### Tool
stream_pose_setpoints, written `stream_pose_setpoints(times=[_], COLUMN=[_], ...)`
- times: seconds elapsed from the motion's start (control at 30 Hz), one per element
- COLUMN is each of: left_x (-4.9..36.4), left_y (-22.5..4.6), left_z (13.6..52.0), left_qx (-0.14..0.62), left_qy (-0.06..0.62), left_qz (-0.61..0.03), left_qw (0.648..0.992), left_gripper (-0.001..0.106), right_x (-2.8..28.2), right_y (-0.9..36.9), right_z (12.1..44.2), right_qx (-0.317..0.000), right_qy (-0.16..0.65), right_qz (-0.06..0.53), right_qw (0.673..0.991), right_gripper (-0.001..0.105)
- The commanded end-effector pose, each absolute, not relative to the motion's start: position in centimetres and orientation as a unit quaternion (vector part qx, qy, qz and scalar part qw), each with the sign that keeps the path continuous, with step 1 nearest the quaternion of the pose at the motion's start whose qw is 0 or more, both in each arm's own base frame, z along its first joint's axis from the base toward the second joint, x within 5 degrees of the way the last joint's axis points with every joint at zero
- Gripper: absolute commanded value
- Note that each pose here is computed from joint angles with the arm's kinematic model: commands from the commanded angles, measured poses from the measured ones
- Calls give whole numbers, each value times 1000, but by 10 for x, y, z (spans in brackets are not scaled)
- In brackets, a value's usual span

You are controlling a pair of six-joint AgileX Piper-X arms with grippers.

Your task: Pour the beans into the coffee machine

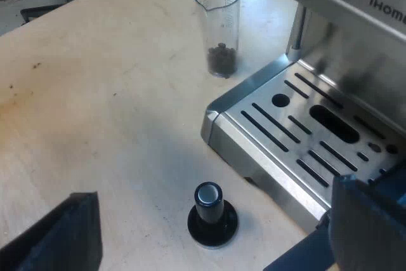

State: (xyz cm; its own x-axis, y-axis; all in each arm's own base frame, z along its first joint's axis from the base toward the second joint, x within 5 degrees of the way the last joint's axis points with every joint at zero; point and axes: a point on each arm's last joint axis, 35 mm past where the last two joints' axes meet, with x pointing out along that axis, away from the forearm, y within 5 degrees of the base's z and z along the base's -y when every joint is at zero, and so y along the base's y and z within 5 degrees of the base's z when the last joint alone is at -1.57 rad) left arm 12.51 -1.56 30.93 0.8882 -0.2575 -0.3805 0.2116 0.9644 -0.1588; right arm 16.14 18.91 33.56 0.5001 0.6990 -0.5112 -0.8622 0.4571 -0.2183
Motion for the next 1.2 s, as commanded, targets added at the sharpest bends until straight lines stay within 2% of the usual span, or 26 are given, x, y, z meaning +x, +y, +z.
stream_pose_setpoints(times=[0.03, 0.4, 0.67, 0.8, 0.93, 1.1, 1.2], left_x=[133, 194, 217, 219, 217, 213, 214], left_y=[-16, -19, -20, -20, -21, -20, -21], left_z=[310, 287, 266, 244, 225, 206, 198], left_qx=[-53, -49, -44, -49, -53, -61, -83], left_qy=[194, 217, 249, 270, 255, 190, 157], left_qz=[-122, -94, -88, -84, -100, -103, -102], left_qw=[972, 970, 963, 958, 960, 974, 979], left_gripper=[84, 83, 83, 83, 83, 83, 83], right_x=[161, 161, 162, 162, 162, 162, 162], right_y=[189, 189, 189, 189, 189, 189, 189], right_z=[340, 340, 340, 340, 340, 340, 340], right_qx=[-229, -229, -231, -231, -231, -208, -207], right_qy=[168, 168, 168, 168, 168, 181, 181], right_qz=[466, 466, 460, 460, 460, 455, 455], right_qw=[838, 838, 841, 841, 841, 847, 847], right_gripper=[79, 79, 79, 79, 79, 79, 79])
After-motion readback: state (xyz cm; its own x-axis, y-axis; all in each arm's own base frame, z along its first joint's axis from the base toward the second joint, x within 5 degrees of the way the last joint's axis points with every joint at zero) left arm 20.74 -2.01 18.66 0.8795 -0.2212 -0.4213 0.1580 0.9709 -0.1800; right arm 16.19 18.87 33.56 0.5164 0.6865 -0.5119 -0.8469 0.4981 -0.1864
